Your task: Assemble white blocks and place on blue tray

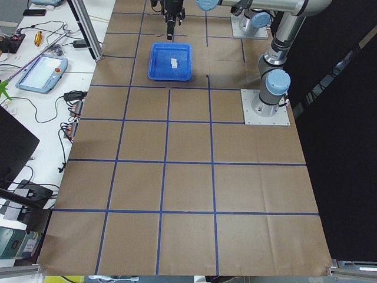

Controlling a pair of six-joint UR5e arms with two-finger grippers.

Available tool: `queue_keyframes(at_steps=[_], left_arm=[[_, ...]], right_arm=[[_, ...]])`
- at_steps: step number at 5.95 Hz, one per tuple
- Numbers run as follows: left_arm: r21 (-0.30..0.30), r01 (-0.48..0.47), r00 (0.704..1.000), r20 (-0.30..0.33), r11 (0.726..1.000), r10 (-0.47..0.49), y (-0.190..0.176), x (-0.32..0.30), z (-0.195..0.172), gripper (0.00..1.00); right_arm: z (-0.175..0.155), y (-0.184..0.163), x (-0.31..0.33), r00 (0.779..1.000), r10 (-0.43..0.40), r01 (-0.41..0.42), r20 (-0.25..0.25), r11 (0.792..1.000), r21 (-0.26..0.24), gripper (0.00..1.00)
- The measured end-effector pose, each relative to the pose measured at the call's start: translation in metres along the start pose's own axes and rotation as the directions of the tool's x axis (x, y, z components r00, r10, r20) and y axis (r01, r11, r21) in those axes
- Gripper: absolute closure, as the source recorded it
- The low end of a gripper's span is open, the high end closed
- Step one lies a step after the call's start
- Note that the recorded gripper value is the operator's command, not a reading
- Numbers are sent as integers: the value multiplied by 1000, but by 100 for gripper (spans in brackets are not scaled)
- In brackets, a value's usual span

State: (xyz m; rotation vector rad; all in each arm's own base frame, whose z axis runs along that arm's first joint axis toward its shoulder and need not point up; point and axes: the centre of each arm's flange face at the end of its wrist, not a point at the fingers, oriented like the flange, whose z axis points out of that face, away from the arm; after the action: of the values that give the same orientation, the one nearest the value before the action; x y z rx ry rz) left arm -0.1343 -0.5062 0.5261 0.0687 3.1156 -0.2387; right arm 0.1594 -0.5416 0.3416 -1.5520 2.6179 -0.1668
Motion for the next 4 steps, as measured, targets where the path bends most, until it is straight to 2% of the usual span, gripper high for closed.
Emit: queue_keyframes(at_steps=[1, 2, 3, 4], left_arm=[[-1, 0, 1000, 0, 1000, 0, 0, 0, 0, 1], [-1, 0, 1000, 0, 1000, 0, 0, 0, 0, 1], [-1, 0, 1000, 0, 1000, 0, 0, 0, 1, 1], [-1, 0, 1000, 0, 1000, 0, 0, 0, 1, 1]], right_arm=[[-35, 18, 14, 986, 164, -165, -22, 986, -25, 0], [-69, 30, 26, 947, 318, -321, -52, 944, -81, 0], [-104, 34, 34, 890, 446, -455, -93, 880, -135, 0], [-138, 36, 37, 806, 577, -592, -133, 788, -169, 0]])
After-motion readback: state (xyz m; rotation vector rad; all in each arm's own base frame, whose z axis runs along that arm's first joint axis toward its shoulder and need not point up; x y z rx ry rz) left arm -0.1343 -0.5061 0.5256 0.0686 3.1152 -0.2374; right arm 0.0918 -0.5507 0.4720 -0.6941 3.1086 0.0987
